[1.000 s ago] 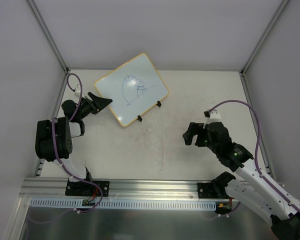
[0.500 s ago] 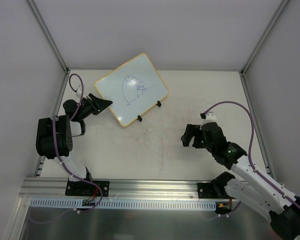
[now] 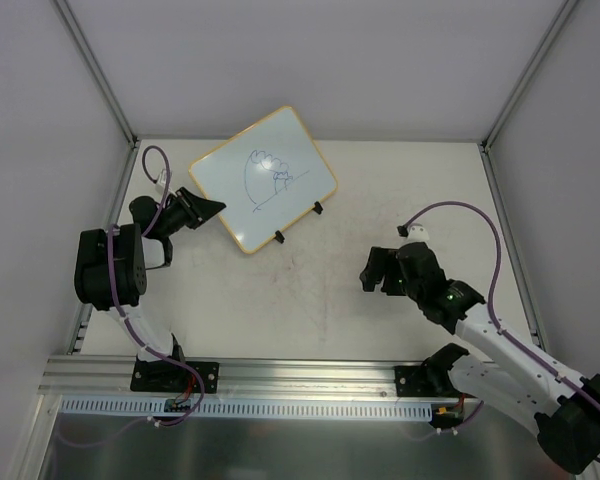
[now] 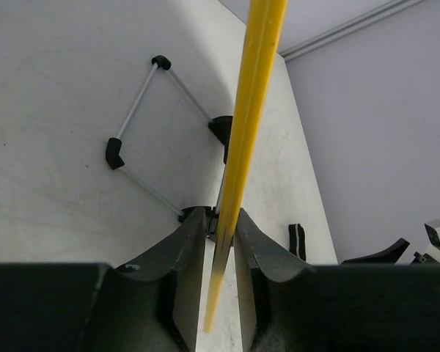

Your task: Erase the whiteboard

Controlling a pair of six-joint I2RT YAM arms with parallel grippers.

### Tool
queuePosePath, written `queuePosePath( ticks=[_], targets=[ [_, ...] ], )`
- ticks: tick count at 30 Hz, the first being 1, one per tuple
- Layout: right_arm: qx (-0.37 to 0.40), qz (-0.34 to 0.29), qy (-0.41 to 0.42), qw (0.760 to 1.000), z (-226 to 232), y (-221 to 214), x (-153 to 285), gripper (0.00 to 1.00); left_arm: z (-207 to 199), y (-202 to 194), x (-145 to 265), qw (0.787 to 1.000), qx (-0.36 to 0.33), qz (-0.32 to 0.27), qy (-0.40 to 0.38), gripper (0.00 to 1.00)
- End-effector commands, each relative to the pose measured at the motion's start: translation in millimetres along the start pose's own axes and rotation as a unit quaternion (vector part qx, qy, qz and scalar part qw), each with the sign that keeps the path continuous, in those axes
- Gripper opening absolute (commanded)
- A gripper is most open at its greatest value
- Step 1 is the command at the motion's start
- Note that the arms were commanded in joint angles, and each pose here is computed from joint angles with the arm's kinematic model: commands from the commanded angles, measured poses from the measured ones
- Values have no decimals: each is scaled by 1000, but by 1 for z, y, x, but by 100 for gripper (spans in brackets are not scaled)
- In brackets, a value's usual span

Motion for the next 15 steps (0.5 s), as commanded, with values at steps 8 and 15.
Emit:
queuePosePath(
  ticks=[8, 15],
  targets=[
    [-82, 24, -111, 990, -9, -1, -33, 99, -1, 7, -7, 999, -30, -4, -16, 20],
    [-93, 44, -177, 979, -7, 8, -43, 99, -1, 4, -7, 999, -28, -5, -17, 13]
  ],
)
Point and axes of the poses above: each gripper's point midway between its finger pads, its own x axis back along the fingers, its own z axis along the line the jaws close on, y = z × x, the point moved 5 cm from there along x, back along the fingers, and after that the axes turned 7 degrees about -x, right-handed, at the moved point
